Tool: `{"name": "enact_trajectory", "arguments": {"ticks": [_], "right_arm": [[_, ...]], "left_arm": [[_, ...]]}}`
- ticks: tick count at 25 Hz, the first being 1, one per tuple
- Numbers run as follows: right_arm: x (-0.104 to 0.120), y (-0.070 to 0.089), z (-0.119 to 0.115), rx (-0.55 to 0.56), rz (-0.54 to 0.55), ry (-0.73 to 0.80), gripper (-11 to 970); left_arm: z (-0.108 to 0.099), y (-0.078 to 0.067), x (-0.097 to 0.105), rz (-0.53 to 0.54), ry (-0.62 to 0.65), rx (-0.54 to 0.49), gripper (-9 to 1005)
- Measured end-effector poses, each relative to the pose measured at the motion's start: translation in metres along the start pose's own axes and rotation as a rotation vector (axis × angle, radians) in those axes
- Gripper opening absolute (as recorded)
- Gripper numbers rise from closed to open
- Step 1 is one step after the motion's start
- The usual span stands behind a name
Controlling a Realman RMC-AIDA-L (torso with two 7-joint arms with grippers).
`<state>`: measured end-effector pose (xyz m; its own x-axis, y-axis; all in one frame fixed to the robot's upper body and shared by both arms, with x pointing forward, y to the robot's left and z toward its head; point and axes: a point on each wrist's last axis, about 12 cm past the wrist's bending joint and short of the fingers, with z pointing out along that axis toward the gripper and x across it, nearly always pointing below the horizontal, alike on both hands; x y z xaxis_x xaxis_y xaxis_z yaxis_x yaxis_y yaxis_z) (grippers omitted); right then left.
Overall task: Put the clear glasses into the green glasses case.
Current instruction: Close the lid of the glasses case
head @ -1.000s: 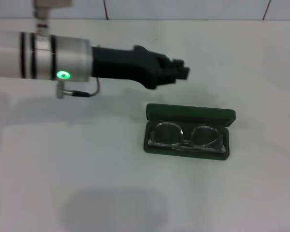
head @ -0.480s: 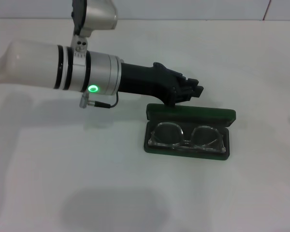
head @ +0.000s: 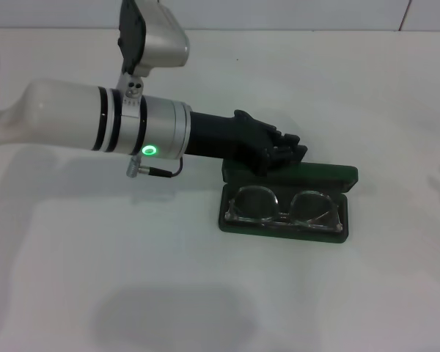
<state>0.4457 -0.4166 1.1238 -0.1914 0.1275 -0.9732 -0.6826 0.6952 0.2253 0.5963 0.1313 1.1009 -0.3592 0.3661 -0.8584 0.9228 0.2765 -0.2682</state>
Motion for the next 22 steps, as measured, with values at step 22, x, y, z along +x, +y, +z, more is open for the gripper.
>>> {"name": "enact_trajectory", "arguments": {"ticks": [22], "right_arm": [[0.0087, -0.0006, 0.0043, 0.0, 0.008, 0.018, 292]], "left_arm": [[0.0067, -0.0021, 0.0068, -0.003, 0.02, -0.006, 223]]}}
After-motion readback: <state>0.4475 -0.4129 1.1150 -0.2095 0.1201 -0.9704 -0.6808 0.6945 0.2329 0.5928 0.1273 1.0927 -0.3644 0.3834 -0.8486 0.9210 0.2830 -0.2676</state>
